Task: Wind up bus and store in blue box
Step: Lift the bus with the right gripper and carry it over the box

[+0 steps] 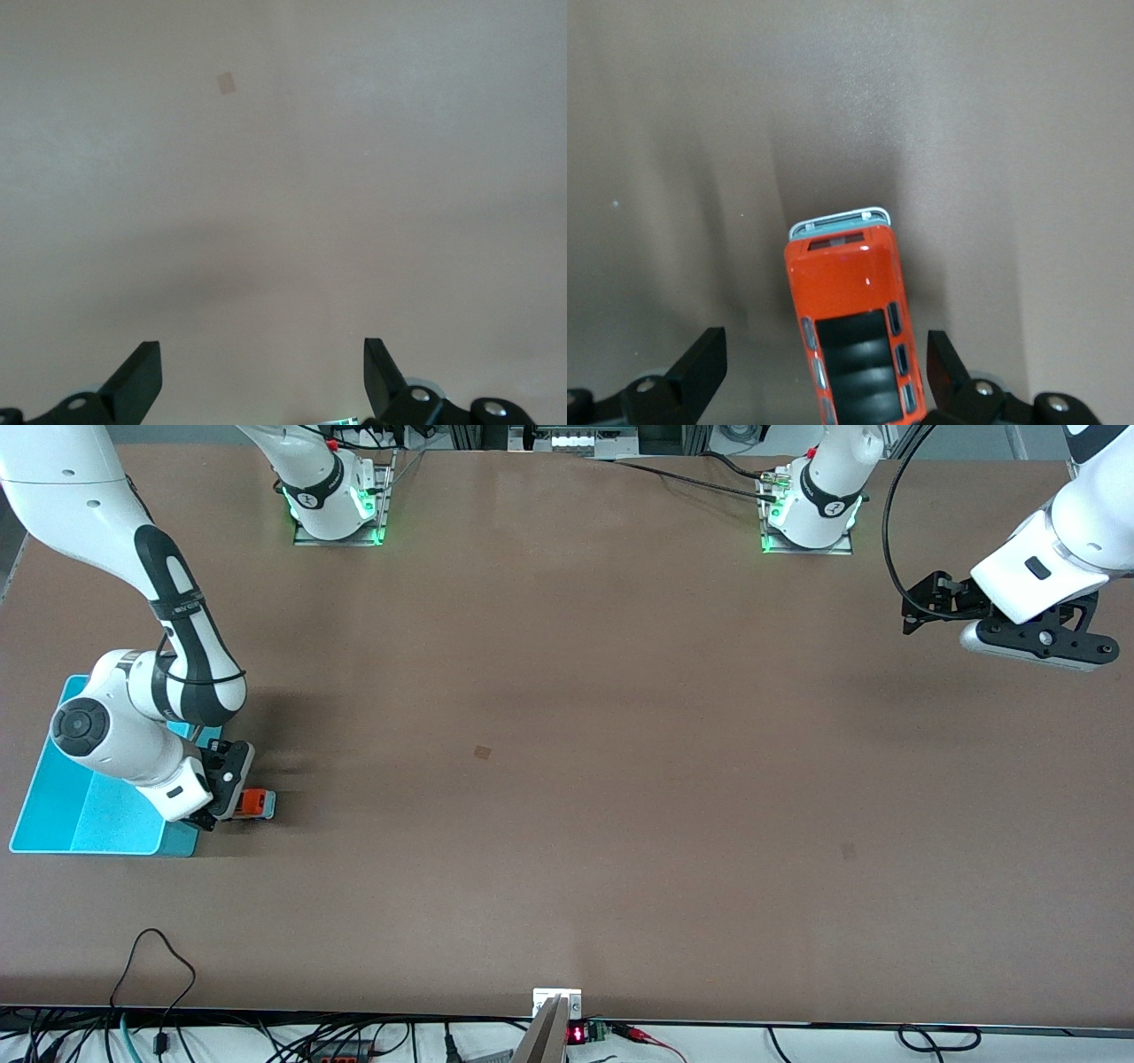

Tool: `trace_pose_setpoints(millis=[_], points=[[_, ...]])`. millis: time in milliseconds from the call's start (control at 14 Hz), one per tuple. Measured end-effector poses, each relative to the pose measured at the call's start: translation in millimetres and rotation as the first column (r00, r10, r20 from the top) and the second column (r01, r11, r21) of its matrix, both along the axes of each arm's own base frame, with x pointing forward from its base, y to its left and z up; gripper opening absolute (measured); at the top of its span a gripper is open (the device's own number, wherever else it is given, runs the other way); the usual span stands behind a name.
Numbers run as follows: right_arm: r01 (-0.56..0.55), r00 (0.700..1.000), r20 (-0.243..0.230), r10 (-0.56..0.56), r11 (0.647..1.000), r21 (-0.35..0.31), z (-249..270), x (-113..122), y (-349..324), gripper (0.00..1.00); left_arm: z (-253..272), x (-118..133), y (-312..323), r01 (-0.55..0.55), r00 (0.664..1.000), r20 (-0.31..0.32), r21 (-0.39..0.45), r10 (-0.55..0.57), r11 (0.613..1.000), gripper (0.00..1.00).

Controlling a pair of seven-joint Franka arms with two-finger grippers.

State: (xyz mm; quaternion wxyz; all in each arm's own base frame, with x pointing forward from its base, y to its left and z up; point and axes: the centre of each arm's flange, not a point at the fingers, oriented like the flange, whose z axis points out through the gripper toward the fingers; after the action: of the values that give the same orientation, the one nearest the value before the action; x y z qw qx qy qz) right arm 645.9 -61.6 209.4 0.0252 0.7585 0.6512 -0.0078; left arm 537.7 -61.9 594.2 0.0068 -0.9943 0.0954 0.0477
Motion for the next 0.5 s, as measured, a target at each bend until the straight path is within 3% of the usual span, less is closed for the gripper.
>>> trace_pose_setpoints(millis=[429,500], points=[[-0.003,0.999,0.032,0.003,1.000,0.002,-19,0,1,1.00,-1,1,1,-0.004,1.000,-0.005,0.001,0.004,1.000,1.00],[-0.004,0.999,0.032,0.003,1.000,0.002,-20,0,1,0.90,-2,1,2,-0.006,1.000,-0.006,0.001,0.006,1.000,1.00]])
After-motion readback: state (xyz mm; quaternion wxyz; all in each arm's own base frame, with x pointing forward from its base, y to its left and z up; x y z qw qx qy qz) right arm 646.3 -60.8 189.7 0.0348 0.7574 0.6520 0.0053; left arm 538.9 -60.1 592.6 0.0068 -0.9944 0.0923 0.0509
